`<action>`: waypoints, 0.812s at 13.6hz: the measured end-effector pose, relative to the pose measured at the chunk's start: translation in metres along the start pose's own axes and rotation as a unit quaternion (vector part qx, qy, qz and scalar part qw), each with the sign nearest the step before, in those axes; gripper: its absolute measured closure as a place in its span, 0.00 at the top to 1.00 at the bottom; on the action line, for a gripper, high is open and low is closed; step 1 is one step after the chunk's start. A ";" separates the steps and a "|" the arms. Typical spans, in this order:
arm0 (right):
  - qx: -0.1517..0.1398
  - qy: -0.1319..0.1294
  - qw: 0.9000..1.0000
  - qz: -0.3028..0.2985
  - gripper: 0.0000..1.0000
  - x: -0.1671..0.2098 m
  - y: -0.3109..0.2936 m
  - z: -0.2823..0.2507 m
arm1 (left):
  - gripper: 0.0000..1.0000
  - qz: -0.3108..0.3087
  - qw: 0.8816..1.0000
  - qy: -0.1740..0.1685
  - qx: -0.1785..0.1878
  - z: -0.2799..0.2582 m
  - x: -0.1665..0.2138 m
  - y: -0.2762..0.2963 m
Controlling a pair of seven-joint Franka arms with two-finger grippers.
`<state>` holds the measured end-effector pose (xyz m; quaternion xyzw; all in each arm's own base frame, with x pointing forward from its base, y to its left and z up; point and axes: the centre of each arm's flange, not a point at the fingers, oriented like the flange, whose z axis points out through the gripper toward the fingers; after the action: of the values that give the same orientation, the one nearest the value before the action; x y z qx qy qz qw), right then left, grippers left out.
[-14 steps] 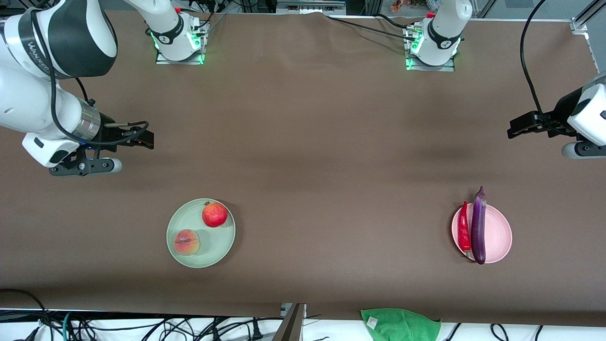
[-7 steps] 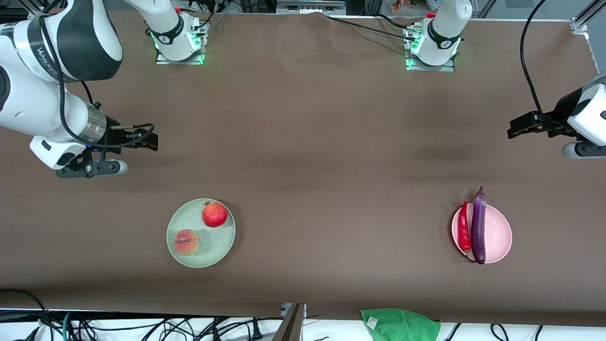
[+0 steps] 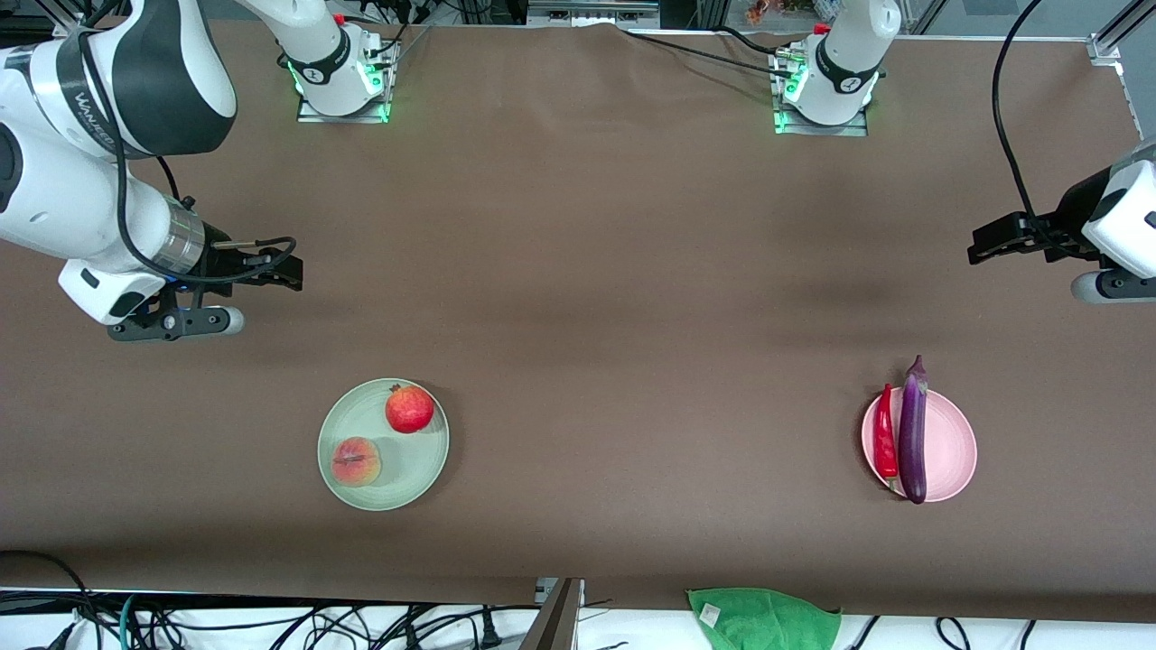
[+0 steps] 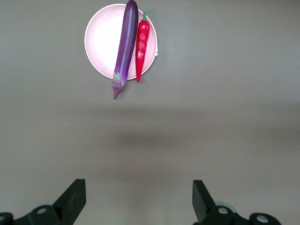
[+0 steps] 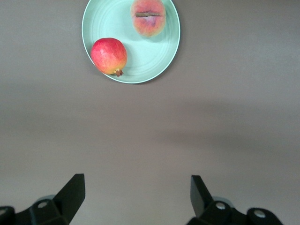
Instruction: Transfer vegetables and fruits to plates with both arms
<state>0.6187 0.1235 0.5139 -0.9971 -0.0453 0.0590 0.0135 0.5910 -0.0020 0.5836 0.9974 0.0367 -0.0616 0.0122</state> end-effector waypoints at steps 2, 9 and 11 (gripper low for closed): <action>0.000 0.000 1.000 0.000 1.00 0.000 0.000 0.000 | 1.00 0.000 1.000 0.000 0.000 0.000 0.000 0.000; -0.001 0.005 1.000 0.015 1.00 -0.010 0.017 -0.019 | 1.00 0.000 1.000 0.000 0.000 0.000 0.000 0.000; 0.000 0.008 1.000 0.029 1.00 -0.025 0.034 -0.042 | 1.00 0.000 1.000 0.000 0.000 0.000 0.000 0.000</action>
<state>0.6017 0.0860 0.5572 -0.9985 -0.0164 0.0509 0.0117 0.5910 -0.0021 0.5835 0.9974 0.0366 -0.0616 0.0122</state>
